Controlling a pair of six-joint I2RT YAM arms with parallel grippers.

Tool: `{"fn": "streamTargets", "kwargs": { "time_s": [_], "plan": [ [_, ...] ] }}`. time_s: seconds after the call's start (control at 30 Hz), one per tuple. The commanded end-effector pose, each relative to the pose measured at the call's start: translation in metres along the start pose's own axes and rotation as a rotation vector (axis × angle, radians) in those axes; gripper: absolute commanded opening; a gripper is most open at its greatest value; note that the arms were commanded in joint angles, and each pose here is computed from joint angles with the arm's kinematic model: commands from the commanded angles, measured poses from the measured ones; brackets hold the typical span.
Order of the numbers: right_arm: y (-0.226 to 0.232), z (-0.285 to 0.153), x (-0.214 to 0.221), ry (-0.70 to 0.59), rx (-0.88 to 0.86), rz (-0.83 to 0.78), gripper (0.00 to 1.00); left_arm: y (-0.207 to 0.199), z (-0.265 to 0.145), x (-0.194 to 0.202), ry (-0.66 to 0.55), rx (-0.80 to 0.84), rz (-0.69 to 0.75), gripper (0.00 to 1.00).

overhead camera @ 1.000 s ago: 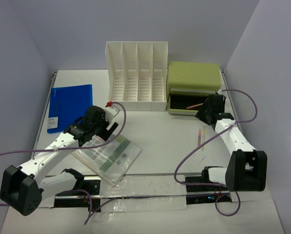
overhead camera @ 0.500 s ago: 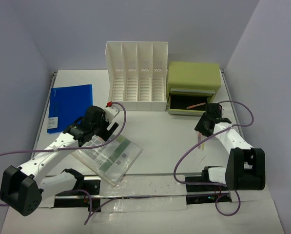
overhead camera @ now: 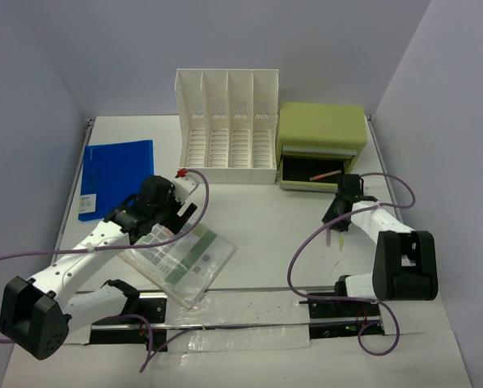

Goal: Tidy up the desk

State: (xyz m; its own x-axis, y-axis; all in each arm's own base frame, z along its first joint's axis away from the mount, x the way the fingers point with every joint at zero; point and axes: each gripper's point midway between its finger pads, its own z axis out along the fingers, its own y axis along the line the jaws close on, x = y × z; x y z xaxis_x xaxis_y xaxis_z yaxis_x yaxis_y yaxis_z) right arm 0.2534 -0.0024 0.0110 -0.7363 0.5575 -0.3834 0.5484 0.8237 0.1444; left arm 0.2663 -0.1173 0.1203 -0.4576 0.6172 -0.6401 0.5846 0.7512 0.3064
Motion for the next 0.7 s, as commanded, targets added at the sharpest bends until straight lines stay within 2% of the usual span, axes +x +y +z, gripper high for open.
{"fn": "streamTargets", "kwargs": {
  "time_s": [0.0, 0.13, 0.27, 0.37, 0.4, 0.47, 0.57, 0.67],
  "plan": [
    [0.014, 0.004, 0.015, 0.018, -0.036, -0.031, 0.25, 0.001, -0.003, -0.011, -0.048, 0.005, -0.003, 0.99],
    [0.024, 0.002, 0.026, 0.018, -0.048, -0.078, 0.03, 0.001, -0.003, -0.010, -0.044, 0.007, -0.004, 0.99],
    [0.061, -0.017, 0.038, 0.023, -0.236, -0.195, 0.00, 0.001, -0.003, -0.011, -0.046, 0.005, -0.003, 0.99],
    [0.102, -0.057, 0.037, -0.029, -0.443, -0.299, 0.00, 0.001, -0.002, -0.010, -0.041, 0.006, -0.003, 0.99],
    [0.115, -0.079, 0.024, -0.093, -0.516, -0.303, 0.00, 0.002, -0.002, -0.010, -0.040, 0.004, -0.004, 0.99],
    [0.131, -0.115, -0.004, -0.226, -0.611, -0.267, 0.00, 0.002, -0.001, -0.009, -0.038, 0.004, -0.002, 0.99],
    [0.140, -0.153, -0.055, -0.379, -0.650, -0.140, 0.00, 0.002, -0.001, -0.009, -0.037, 0.002, -0.004, 0.99],
    [0.131, -0.154, -0.098, -0.409, -0.621, 0.059, 0.00, 0.002, -0.001, -0.009, -0.036, -0.001, -0.003, 0.99]
  ]
}}
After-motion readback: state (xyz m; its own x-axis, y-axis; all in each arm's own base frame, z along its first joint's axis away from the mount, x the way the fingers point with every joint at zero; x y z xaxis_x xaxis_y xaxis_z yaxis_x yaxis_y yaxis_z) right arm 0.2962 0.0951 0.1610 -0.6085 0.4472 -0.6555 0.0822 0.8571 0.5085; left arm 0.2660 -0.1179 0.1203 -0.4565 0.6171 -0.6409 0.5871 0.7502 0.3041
